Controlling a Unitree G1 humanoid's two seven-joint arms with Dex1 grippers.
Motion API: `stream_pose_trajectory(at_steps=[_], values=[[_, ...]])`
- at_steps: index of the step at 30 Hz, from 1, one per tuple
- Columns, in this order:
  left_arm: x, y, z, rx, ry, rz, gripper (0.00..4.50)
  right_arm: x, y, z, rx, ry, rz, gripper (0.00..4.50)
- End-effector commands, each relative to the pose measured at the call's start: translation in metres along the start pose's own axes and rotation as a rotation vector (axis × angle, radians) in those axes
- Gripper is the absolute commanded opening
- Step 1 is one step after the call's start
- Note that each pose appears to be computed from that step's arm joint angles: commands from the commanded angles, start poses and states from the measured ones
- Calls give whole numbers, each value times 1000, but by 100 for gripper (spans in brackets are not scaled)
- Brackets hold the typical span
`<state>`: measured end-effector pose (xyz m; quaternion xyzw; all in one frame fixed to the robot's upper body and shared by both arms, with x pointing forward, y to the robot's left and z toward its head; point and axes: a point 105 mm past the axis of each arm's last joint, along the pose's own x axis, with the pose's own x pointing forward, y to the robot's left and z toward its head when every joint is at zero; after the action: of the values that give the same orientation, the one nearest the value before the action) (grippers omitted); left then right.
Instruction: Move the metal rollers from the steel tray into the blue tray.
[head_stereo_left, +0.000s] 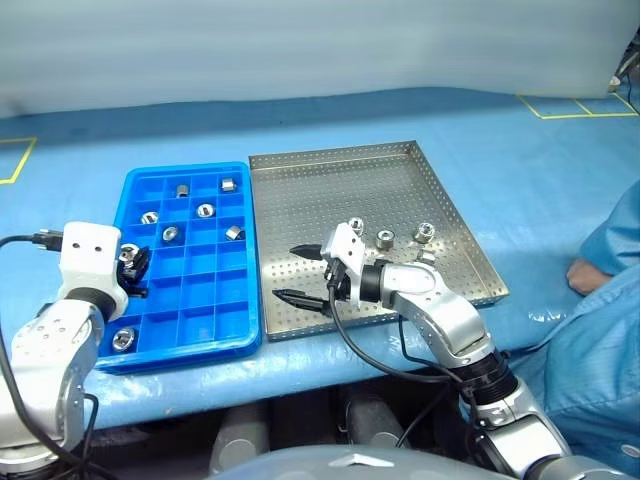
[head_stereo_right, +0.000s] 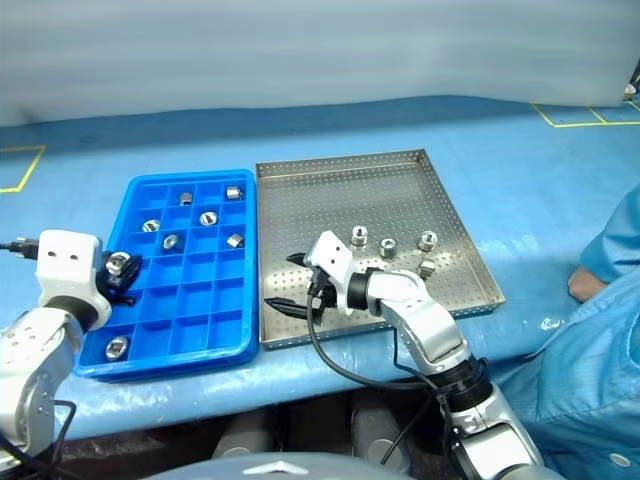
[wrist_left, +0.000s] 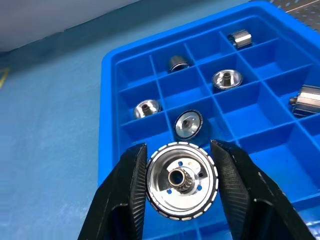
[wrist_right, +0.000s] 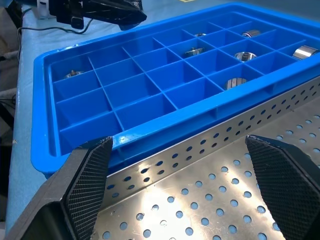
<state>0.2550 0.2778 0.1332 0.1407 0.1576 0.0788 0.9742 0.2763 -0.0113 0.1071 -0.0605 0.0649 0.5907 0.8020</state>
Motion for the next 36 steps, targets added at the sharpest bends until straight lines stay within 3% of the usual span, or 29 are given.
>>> stream_pose_trajectory(at_steps=[1, 3, 6, 9, 15, 19, 23, 36], values=[[2, 10, -2, 7, -6, 88, 177, -2, -2, 12, -39, -35, -9, 450], [5, 11, -6, 1, 5, 102, 177, -3, -3, 11, -39, -33, -16, 450], [13, 12, -10, -3, 14, 126, 270, -3, -4, 12, -42, -34, -27, 450], [18, 5, 5, -83, -71, 119, 361, -4, -4, 13, -50, -36, -32, 450], [16, -22, 45, -235, -306, -53, 361, -9, -12, 11, -54, -20, -101, 450], [1, -75, 59, -184, -396, -377, 361, -16, -37, 4, -49, 18, -275, 450], [-20, -132, 47, -64, -350, -702, 361, -24, -68, -2, -8, 52, -457, 450], [-9, -160, 35, -30, -281, -748, 361, -19, -124, -16, 78, 67, -738, 450]])
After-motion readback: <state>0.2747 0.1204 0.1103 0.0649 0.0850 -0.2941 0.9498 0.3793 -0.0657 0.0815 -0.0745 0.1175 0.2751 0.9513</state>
